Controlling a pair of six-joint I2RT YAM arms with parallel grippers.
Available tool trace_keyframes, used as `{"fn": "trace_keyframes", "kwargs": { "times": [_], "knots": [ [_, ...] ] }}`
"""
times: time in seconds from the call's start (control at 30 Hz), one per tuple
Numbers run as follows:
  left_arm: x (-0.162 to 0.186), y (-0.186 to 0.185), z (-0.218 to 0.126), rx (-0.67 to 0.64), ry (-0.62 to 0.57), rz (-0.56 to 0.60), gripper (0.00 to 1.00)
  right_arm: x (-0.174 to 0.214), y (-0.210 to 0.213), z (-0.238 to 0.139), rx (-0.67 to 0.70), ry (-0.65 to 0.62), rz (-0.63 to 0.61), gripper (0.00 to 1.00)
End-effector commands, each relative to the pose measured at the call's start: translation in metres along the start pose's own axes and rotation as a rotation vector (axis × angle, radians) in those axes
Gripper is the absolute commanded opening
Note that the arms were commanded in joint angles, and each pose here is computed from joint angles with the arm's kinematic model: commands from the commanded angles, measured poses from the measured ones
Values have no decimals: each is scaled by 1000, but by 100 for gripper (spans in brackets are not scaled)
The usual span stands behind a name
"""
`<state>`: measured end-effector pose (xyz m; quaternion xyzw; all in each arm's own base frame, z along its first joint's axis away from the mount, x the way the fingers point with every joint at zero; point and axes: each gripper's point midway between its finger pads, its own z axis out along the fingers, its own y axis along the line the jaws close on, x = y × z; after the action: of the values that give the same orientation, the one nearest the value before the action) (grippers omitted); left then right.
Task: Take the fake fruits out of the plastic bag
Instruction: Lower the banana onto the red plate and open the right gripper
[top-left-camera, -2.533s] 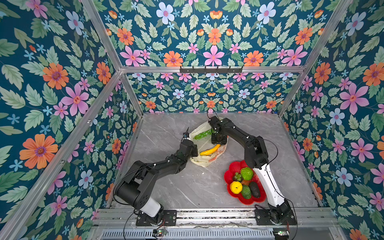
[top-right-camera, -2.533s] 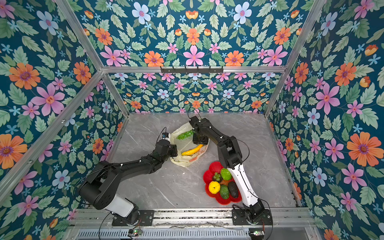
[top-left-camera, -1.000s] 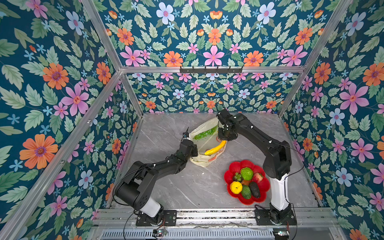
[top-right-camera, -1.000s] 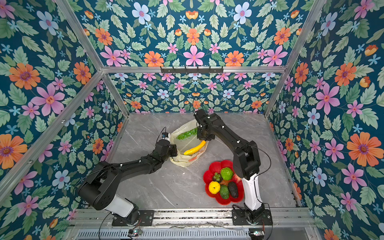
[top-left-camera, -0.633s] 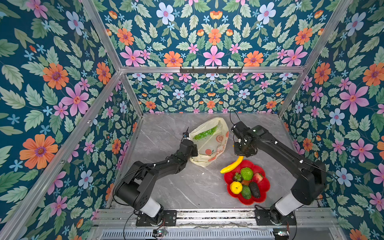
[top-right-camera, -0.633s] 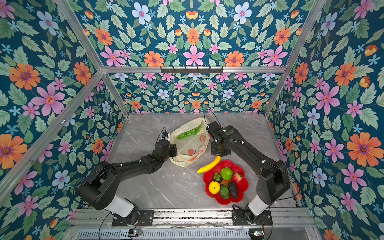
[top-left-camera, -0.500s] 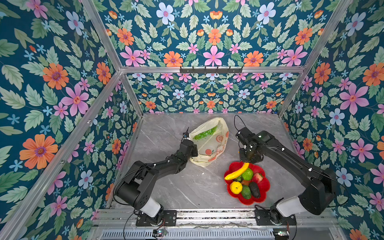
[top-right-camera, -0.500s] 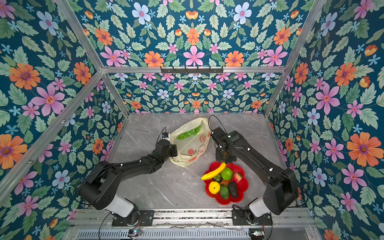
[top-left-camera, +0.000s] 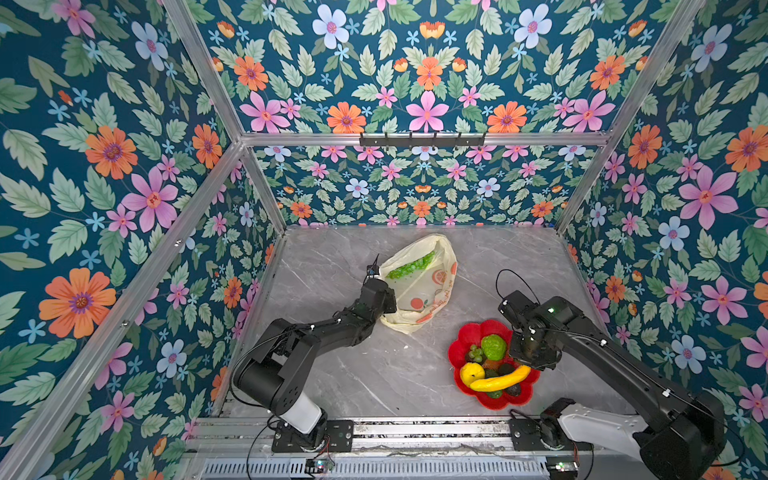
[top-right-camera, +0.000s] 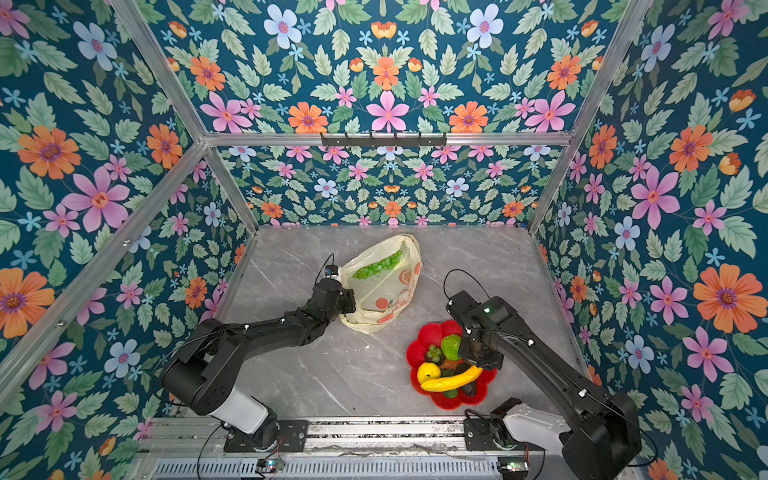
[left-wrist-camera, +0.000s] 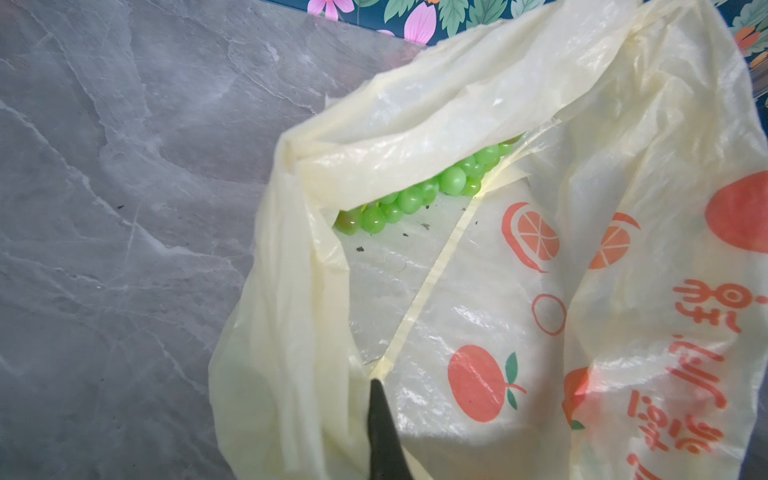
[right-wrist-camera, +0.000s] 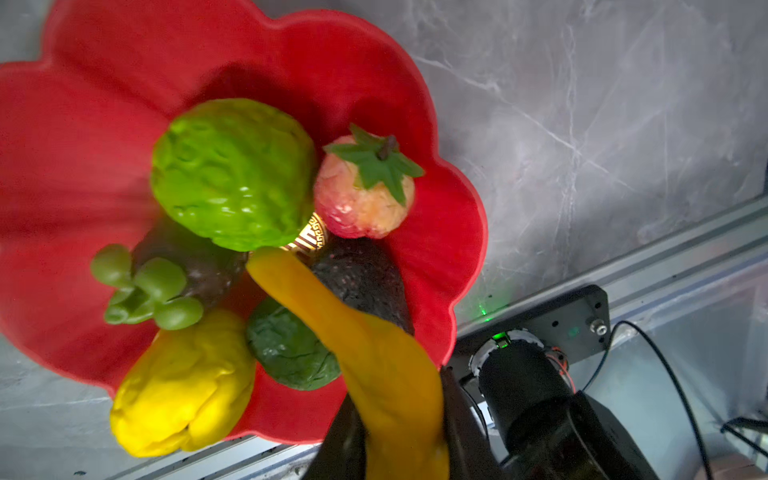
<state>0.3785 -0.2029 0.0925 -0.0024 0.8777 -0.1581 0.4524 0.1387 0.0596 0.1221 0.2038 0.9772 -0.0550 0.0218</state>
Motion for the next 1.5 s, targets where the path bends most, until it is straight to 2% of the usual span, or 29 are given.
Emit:
{"fn": "trace_keyframes", "kwargs": {
  "times": [0.0,0.3,0.73,1.47],
  "knots": [
    [-4,-1,1,4,-9,-2,1,10,-17,7,46,27,93,20],
    [-4,-2,0,5,-10,-2,1,17,-25,32,33,54,169,19],
    [-4,-1,0,2,-10,1,1,21,-18,55,28,86,165,19],
    [-3,-1,0,3,-8,1,1,16,-6,68,9,87,163,24]
  ]
}}
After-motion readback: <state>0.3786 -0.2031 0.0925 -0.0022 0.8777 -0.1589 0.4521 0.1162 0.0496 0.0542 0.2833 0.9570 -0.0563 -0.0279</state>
